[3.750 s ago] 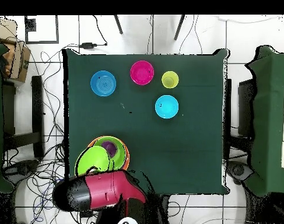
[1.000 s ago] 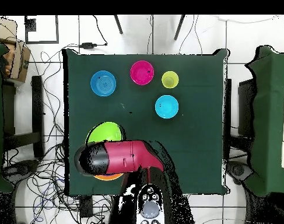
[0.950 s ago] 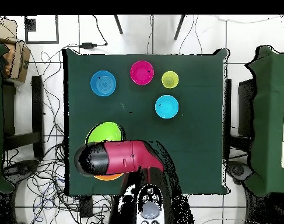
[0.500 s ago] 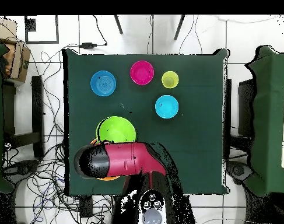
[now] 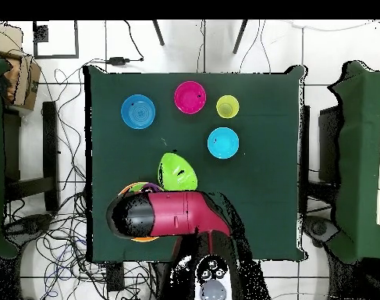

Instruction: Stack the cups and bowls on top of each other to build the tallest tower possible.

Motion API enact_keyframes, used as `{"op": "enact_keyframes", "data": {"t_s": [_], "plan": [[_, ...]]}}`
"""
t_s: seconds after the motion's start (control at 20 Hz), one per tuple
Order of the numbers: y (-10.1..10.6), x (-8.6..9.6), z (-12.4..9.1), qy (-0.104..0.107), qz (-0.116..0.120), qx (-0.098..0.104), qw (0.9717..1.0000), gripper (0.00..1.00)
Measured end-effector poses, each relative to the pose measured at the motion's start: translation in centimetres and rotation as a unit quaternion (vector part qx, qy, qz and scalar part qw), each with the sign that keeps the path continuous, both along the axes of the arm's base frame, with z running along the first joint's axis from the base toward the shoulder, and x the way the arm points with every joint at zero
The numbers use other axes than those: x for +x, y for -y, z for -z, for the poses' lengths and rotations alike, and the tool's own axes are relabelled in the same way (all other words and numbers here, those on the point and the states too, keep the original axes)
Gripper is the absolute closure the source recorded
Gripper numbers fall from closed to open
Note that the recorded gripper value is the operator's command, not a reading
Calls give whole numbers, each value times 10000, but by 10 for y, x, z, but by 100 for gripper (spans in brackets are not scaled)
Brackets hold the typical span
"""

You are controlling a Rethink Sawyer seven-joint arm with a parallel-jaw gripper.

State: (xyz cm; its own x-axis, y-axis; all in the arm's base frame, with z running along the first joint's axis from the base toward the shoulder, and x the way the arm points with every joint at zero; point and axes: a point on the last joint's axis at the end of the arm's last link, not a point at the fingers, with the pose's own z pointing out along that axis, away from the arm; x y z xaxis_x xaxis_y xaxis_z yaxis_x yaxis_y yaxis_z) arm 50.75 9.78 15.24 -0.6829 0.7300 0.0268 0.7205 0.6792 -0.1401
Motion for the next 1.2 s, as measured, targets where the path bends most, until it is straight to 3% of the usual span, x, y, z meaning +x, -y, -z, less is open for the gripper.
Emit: {"op": "enact_keyframes", "data": {"t_s": [1.2], "plan": [[-18, -15, 11, -121, -176, 23, 9998, 0]]}}
